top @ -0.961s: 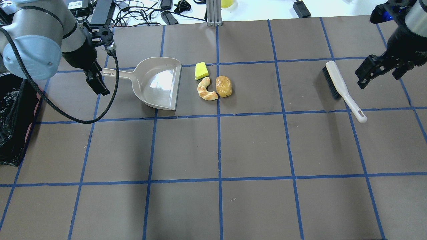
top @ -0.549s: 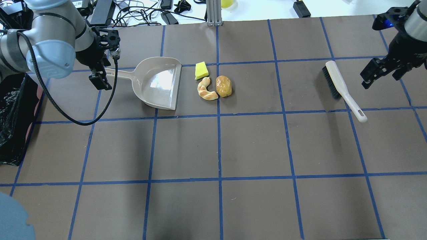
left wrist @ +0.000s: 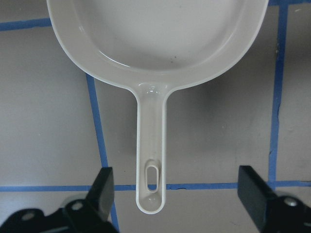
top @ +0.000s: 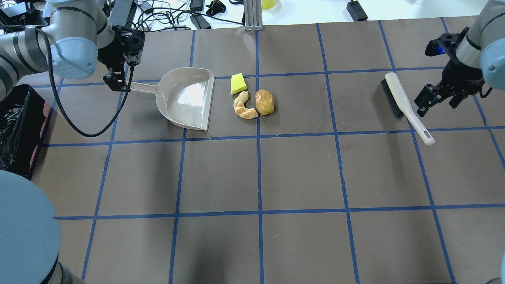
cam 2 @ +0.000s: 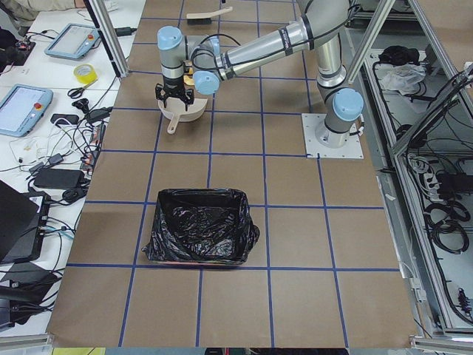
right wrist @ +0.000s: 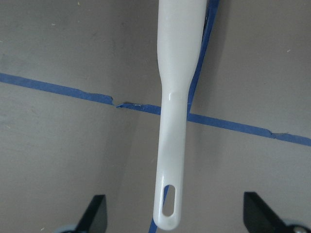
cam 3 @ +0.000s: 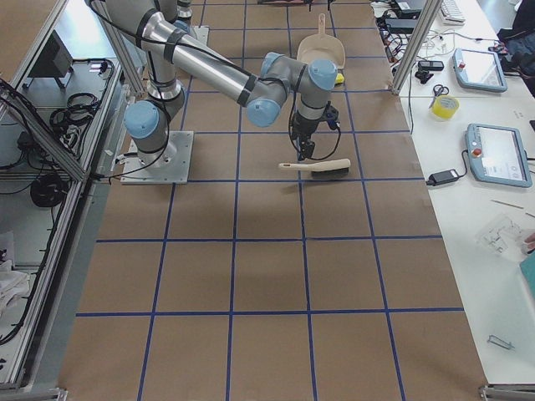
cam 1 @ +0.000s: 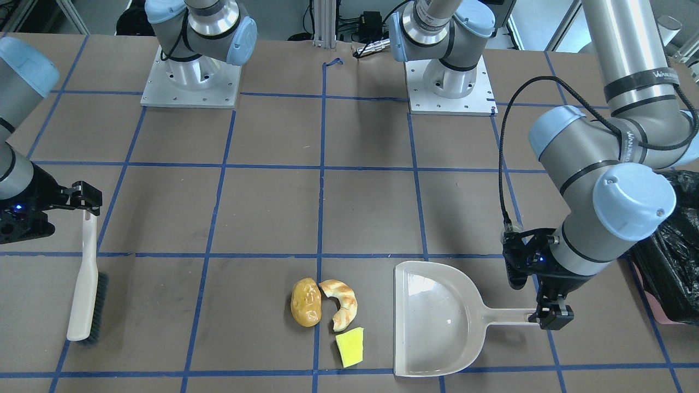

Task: Sweep and dump trash into bin
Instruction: 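Close the left gripper on the dustpan handle while the right grasps the brush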

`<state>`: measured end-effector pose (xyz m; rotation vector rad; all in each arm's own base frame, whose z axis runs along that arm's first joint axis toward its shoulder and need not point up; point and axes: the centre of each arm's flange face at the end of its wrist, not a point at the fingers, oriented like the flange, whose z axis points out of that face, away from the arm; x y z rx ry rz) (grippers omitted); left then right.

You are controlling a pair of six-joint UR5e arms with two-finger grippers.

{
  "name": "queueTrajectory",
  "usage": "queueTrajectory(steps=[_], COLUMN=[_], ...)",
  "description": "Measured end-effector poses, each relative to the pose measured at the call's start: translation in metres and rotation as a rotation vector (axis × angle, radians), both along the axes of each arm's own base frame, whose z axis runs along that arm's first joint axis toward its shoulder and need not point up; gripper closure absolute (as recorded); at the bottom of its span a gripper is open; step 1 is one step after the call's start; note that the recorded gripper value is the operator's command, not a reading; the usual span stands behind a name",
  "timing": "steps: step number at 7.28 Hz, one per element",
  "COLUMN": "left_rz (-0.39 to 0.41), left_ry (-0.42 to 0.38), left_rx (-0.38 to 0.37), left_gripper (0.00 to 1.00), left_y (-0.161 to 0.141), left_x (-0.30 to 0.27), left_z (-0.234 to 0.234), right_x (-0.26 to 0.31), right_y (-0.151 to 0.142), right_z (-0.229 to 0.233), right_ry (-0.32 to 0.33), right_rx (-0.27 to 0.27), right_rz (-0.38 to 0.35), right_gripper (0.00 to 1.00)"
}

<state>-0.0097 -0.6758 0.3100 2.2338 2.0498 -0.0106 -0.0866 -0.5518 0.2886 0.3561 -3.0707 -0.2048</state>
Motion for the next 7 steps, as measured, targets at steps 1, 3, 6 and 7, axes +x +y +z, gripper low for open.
queueTrajectory(steps=[1,3,6,7], left_rz=[0.012,0.053,0.084,0.086], left_ry=[0.001,0.004,0.001,0.002], left_rx=[0.018,0.060,0.047,0.037], left_gripper=[0.09,0.09,0.09,0.09], left_y=[-0.005,-0.009,-0.020,-0.027], left_x=[0.015,0.034,0.036,0.037], left_z=[-0.015,-0.045,-0.044,-0.039], right_x=[-0.001,-0.002,-0.003,-0.003], right_y=[-0.001,-0.004,-0.006,-0.006], right_z=[-0.015,-0.040,-0.061,-0.064], right_ry=[0.000,-0.011,-0.021,-0.023], right_rx=[0.008,0.039,0.072,0.078], right_rz=[0.000,-0.003,-0.019,-0.024], right_gripper=[0.00,0.01,0.33,0.58])
